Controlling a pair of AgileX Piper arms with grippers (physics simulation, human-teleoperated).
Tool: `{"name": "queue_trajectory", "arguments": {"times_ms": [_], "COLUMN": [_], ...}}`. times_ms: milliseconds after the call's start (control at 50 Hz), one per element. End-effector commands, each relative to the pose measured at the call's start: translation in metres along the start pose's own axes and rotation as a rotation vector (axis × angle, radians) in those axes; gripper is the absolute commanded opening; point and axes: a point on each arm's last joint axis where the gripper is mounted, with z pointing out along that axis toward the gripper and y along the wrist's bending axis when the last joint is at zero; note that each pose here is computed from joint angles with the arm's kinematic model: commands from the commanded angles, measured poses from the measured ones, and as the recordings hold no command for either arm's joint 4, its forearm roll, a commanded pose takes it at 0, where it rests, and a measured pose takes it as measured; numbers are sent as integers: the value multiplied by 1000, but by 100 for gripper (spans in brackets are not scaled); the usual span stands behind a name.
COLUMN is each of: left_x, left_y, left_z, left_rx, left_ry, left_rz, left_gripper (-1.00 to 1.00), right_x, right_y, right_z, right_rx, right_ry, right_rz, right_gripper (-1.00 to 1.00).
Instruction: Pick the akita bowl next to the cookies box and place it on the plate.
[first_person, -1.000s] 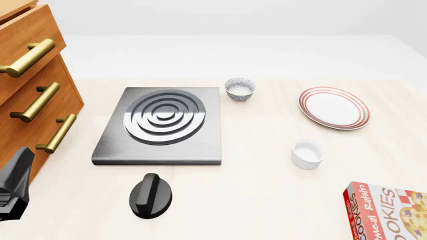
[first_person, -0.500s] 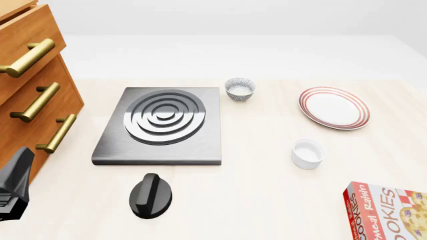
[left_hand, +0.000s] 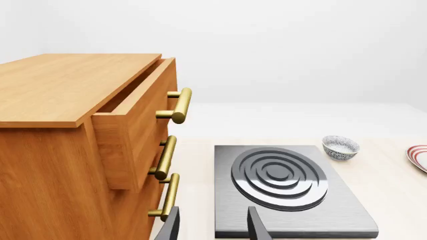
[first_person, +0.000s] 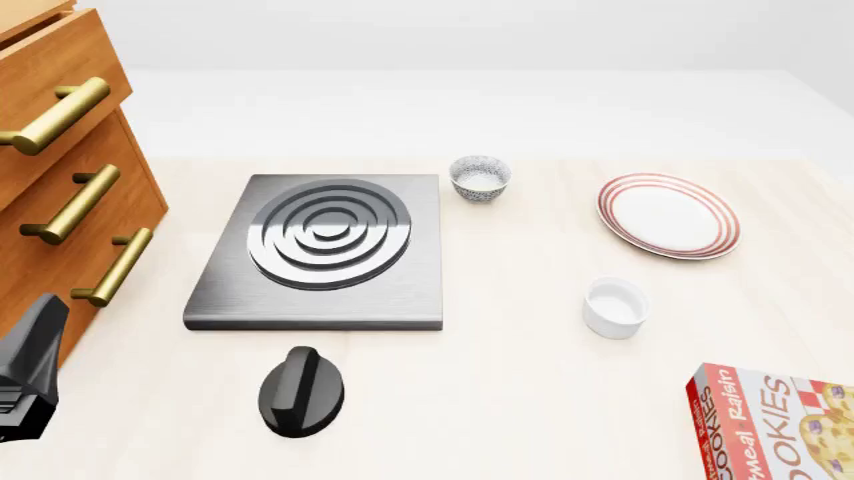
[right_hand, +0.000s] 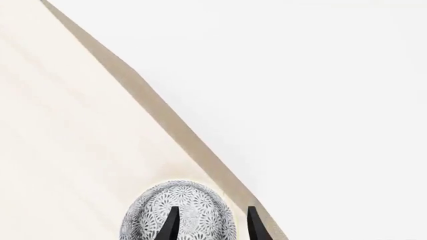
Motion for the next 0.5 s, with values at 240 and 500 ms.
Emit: {"name": "queue_trajectory", "arguments": {"times_ms": [240, 500], "left_x": [0, 0], "left_y": [0, 0], "left_z": [0, 0], "left_rx": [0, 0], "left_ry": [0, 0], "left_rz": [0, 0], "left_gripper": [100, 100], "right_x": [3, -9], "right_y": [0, -1], "right_z": [1, -39], "right_rx": [-2, 6], "right_ry": [11, -38], "right_rz": [0, 22], "right_gripper": [-100, -100]}}
